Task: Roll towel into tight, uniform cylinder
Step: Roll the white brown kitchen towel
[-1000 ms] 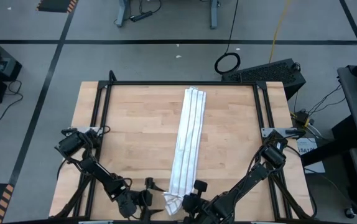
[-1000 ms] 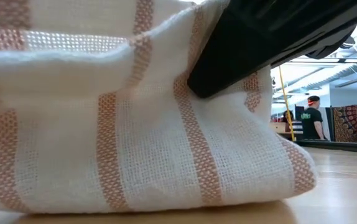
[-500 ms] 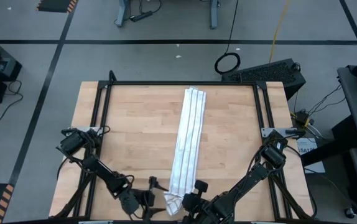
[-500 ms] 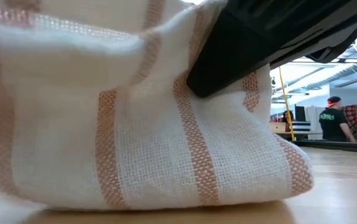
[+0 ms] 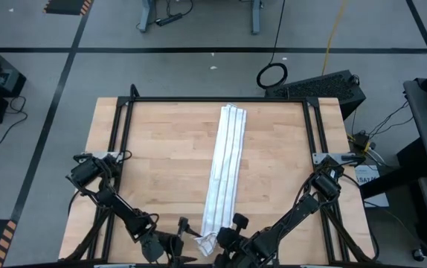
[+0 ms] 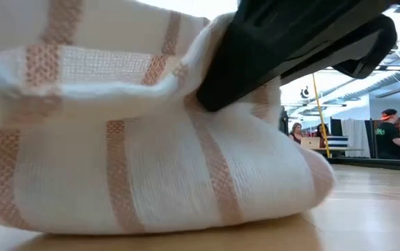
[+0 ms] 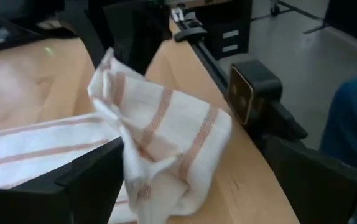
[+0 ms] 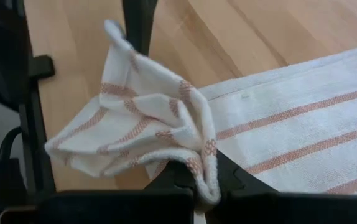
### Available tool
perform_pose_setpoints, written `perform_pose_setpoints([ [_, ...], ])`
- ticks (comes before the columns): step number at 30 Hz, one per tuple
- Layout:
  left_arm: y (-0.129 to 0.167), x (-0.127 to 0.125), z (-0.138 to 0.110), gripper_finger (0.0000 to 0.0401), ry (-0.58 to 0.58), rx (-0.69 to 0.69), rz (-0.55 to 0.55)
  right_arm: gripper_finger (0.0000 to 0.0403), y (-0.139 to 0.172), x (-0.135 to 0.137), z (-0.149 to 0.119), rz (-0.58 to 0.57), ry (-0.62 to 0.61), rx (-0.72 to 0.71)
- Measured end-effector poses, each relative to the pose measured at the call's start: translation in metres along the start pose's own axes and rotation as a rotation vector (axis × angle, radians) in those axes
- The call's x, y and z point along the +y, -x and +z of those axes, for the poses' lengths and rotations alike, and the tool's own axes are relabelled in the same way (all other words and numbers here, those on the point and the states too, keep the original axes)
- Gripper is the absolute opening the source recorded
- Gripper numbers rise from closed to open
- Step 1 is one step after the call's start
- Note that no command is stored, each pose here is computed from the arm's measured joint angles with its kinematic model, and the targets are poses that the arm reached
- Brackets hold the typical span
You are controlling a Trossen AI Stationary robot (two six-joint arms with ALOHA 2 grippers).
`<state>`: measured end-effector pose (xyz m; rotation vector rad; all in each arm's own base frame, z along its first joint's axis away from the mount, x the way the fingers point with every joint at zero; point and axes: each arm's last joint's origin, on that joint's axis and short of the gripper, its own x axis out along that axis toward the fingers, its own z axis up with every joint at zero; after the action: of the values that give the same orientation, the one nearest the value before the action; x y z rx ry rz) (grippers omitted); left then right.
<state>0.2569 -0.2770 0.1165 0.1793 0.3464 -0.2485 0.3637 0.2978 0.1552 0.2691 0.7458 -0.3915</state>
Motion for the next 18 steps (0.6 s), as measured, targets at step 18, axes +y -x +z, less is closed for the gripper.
perform_pose_setpoints([
  [18, -0.009, 0.017, -0.005, 0.0295, 0.037, 0.065, 0.072, 0.0000, -0.006, -0.005, 0.007, -0.020, -0.096, -0.012],
])
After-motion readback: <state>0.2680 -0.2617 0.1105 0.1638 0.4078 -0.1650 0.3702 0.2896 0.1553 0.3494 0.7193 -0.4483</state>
